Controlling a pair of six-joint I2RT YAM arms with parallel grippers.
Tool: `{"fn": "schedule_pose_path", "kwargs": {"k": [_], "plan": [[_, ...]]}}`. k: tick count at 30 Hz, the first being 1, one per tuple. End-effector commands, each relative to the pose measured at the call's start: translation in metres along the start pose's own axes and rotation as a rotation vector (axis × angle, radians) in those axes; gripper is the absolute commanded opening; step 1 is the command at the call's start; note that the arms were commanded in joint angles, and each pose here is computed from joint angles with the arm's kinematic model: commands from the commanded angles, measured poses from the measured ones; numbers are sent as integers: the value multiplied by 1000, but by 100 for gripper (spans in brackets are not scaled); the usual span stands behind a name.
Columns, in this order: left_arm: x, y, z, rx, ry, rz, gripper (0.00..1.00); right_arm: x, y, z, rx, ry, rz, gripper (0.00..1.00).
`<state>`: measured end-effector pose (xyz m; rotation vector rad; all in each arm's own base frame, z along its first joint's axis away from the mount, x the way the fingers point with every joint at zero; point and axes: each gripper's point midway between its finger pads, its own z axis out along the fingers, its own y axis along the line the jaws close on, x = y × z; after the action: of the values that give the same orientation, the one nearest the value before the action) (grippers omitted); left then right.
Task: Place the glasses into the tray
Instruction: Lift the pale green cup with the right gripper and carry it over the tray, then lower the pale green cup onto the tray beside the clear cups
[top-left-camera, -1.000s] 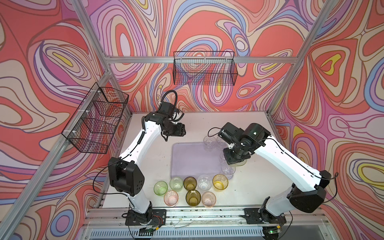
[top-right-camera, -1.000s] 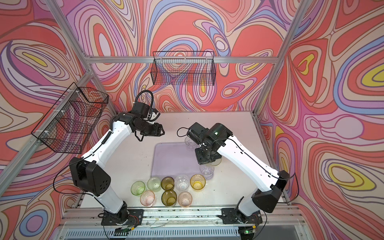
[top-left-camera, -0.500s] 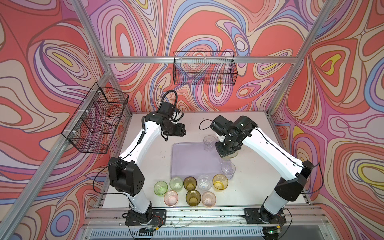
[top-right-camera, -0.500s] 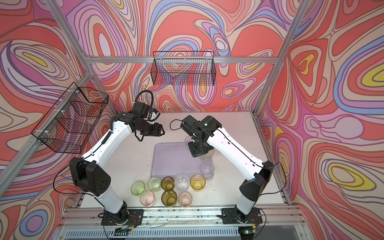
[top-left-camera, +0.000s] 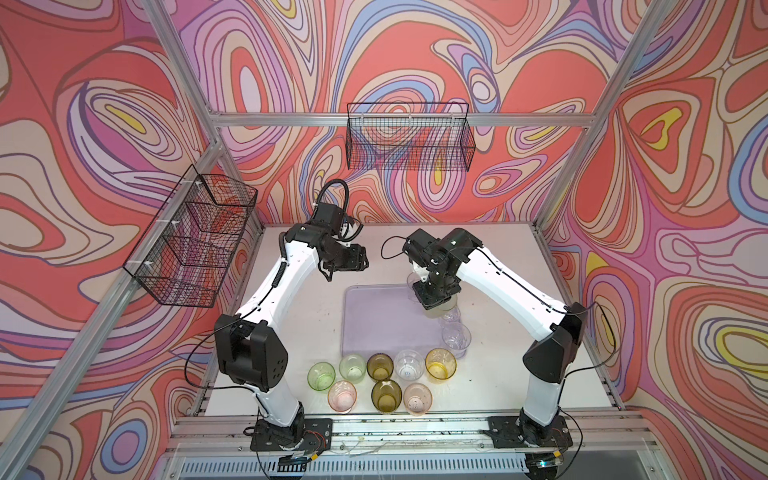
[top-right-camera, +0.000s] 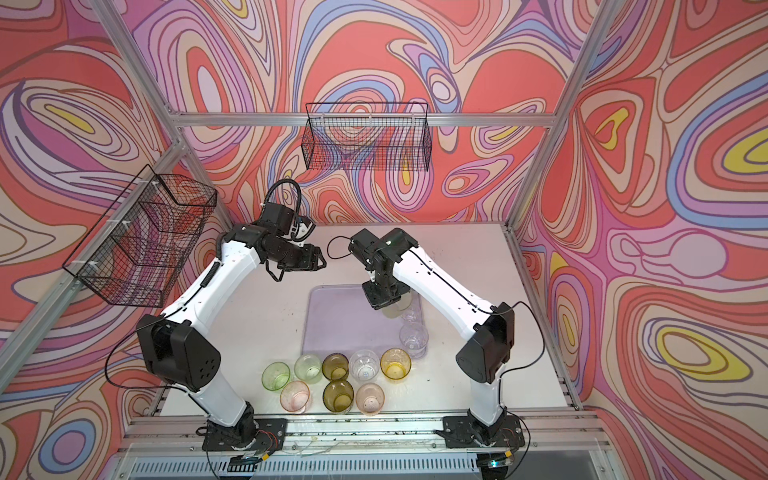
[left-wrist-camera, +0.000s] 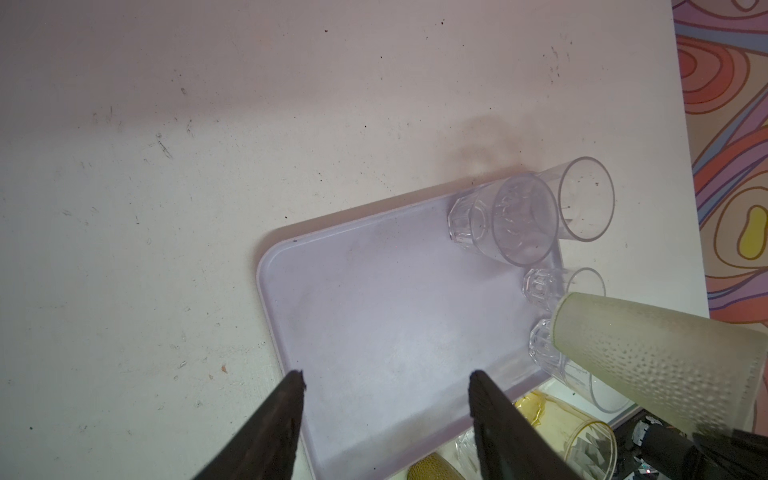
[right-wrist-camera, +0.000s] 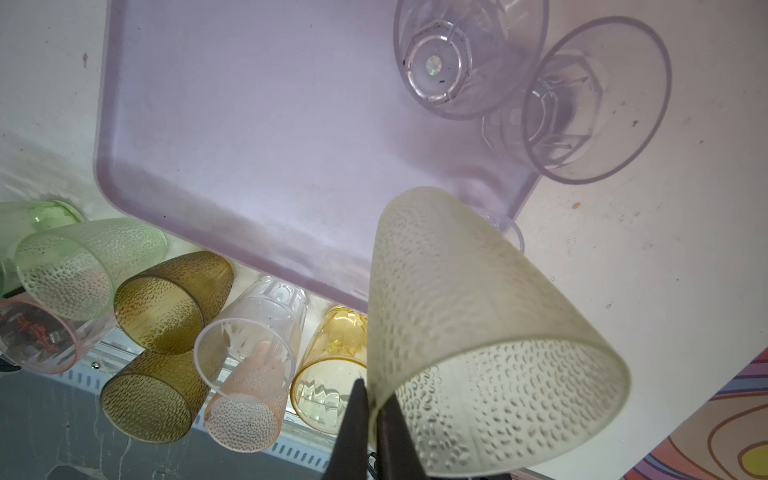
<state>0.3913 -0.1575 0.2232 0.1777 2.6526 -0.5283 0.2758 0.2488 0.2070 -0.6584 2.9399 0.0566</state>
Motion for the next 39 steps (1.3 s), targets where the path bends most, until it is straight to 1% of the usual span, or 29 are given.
{"fn": "schedule_pose_path", "kwargs": {"k": [1, 7, 19, 39], "plan": [[-6, 5, -5, 17, -5, -32, 67, -16, 5, 3, -34, -32, -28, 0], [-9, 10, -10, 24, -23, -51, 67, -22, 5, 23, -30, 5, -45, 0], [-7, 9, -7, 34, -10, -50, 67, -27, 2, 53, 4, 64, -63, 0], [-6, 6, -6, 53, -4, -52, 67, -33, -1, 81, 45, 105, -73, 0]]}}
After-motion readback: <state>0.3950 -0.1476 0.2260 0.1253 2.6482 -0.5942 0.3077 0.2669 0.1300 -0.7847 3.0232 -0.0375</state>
